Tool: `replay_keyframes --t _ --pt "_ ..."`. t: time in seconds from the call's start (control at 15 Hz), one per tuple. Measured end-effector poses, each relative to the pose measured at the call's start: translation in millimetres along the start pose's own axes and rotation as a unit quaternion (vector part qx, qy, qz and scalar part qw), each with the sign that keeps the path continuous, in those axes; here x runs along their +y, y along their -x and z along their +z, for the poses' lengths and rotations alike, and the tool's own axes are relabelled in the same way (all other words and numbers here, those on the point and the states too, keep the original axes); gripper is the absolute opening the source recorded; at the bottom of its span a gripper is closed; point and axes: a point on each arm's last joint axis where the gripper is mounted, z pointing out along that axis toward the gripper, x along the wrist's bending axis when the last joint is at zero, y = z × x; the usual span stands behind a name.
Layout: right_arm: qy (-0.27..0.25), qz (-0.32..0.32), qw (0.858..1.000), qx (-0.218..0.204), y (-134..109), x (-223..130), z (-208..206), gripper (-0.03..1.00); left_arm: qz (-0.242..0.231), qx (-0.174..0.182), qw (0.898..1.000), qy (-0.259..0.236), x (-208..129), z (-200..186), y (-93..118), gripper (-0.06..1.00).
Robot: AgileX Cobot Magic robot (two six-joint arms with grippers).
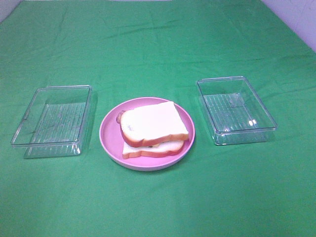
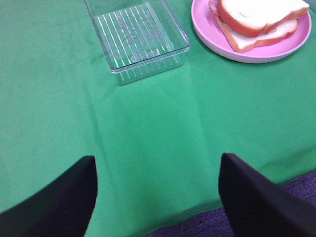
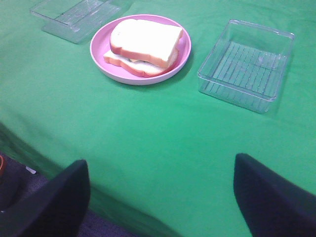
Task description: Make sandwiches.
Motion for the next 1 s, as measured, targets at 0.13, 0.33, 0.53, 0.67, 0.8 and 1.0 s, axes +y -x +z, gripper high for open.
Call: replay_keyframes --t 0.13,0.33,0.53,0.67,0.8,1.0 --pt "0.0 0.0 1.0 0.0 0.0 0.0 0.0 0.76 0.0 0.0 1.0 0.0 0.0 0.0 0.0 0.67" --pt "0.0 0.008 1.0 -0.008 -0.5 0.3 0.3 0.76 0.0 0.0 1.0 0.0 0.0 0.0 0.0 0.67" --pt "-0.002 0.04 0.998 -0.05 -1.4 1.3 1.6 0.76 0.0 0.0 1.0 0.0 0.0 0.0 0.0 0.67" --pt "-0.004 0.081 0.991 -0.109 -1.9 2.7 3.5 0.76 0.0 0.0 1.0 0.0 0.0 0.0 0.0 0.67" --pt "0.0 0.107 0.983 -0.149 -2.7 3.1 3.9 0.76 -0.01 0.013 1.0 0.002 -0.1 -0.3 -0.9 0.67" --pt "0.011 0.108 0.982 -0.157 -4.7 1.4 2.0 0.76 -0.037 0.06 0.997 0.032 -3.6 -7.3 -2.1 0.67"
